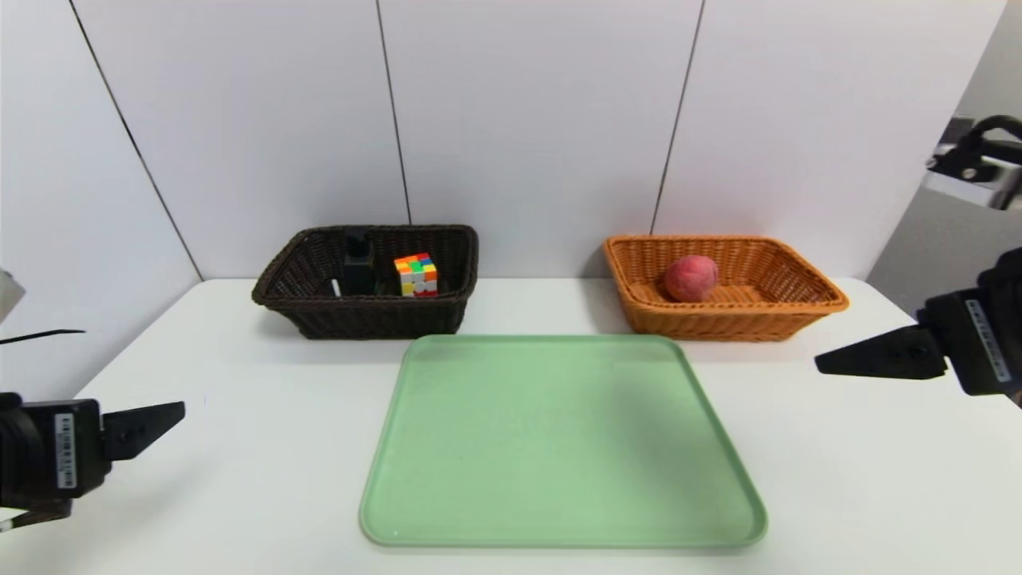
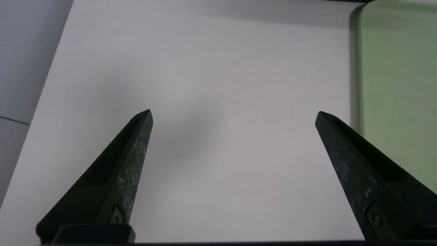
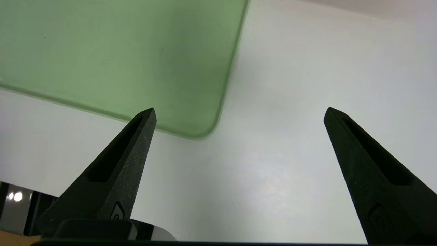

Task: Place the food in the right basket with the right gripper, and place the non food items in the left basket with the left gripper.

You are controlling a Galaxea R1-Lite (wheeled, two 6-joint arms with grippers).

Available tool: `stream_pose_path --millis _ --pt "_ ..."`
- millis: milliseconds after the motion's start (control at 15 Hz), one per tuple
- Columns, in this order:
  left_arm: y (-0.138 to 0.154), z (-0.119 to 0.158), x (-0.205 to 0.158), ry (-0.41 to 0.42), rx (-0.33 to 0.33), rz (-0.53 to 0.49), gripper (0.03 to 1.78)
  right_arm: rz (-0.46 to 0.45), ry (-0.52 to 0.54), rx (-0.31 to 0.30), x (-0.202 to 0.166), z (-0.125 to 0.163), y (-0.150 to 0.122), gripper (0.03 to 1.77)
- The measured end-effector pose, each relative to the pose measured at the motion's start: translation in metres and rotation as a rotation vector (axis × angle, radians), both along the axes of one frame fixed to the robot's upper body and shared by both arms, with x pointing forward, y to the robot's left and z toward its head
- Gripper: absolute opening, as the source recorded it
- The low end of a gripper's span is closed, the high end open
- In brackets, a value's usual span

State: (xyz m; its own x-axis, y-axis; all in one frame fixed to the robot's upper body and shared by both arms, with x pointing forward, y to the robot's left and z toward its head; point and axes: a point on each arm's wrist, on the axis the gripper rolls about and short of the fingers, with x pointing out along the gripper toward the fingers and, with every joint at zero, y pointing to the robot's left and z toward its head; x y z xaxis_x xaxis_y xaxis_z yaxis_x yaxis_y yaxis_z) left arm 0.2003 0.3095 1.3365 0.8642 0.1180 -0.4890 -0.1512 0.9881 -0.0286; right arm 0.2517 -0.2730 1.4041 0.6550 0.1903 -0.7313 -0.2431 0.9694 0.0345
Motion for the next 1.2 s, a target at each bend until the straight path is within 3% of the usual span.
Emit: stream_pose_path --millis 267,467,600,1000,1200 --pt "0.019 0.009 -0.035 -0.092 0.049 0.054 1.69 -0.131 -0.055 -0.017 -0.035 -0.018 -0.026 1.69" --pt "0.025 0.016 -0.061 -0.176 0.108 0.039 1.69 -0.213 -0.204 0.009 -0.060 -0.031 -0.043 1.69" --pt "0.028 0.016 -0.082 -0.216 0.132 0.037 1.69 -0.242 -0.313 -0.004 -0.086 -0.037 -0.054 1.69" --pt "0.035 -0.013 -0.148 -0.321 0.122 0.101 1.69 -0.305 -0.559 -0.006 -0.174 -0.068 -0.068 1.69" --pt "0.037 -0.009 -0.166 -0.409 0.138 0.157 1.69 -0.359 -0.627 -0.029 -0.208 -0.098 -0.069 1.69"
